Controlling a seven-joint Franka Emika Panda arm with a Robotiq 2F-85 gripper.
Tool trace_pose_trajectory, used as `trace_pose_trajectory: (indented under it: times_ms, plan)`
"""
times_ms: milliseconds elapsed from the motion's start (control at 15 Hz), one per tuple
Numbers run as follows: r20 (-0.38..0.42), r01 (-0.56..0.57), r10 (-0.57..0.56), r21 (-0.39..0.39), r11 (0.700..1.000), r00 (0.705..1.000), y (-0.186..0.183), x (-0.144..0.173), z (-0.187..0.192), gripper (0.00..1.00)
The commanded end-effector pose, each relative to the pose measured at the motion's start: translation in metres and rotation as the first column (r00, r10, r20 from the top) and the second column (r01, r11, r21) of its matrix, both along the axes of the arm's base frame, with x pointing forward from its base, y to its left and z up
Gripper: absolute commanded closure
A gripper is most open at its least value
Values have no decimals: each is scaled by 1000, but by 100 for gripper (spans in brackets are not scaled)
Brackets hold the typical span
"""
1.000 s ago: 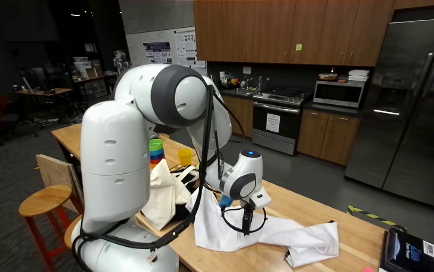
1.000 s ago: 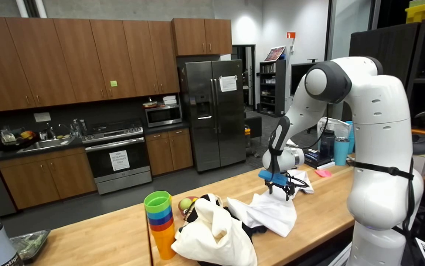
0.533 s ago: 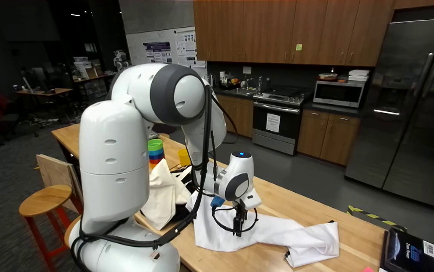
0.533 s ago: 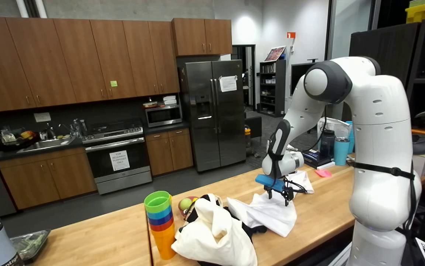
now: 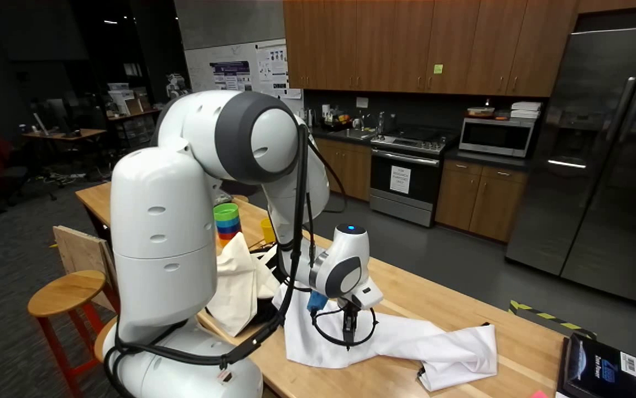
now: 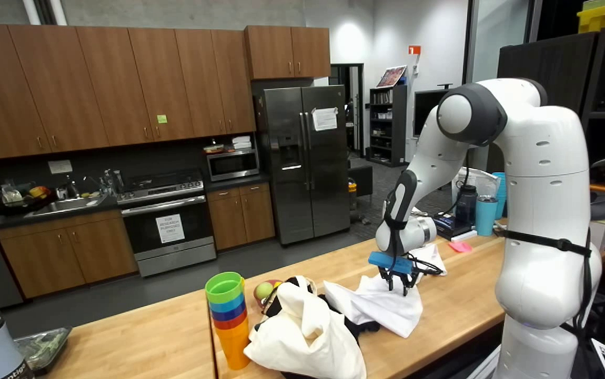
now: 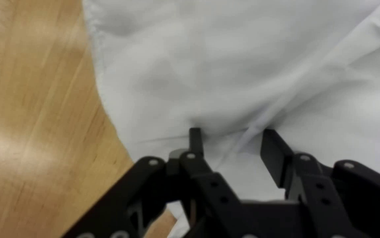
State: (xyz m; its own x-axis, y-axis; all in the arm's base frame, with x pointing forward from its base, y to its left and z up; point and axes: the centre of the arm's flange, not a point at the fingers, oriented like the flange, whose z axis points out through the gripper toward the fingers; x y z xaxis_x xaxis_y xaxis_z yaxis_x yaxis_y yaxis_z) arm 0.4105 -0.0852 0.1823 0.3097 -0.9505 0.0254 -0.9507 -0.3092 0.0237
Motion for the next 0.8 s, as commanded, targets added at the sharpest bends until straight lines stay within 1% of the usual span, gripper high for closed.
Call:
trace_pose_trajectory:
  times_ms: [0,133,200,467,733]
  plan:
    - [30,-66,65,18,998,997,-10,-12,11,81]
    - [32,-95,95,19,995,995,-16,-12,14,94]
    - [33,-106,105,21,994,994,-17,-12,14,99]
    - [27,-130,129,33,991,991,-29,-9,21,100]
    - [4,-126,126,34,991,992,-49,1,40,100]
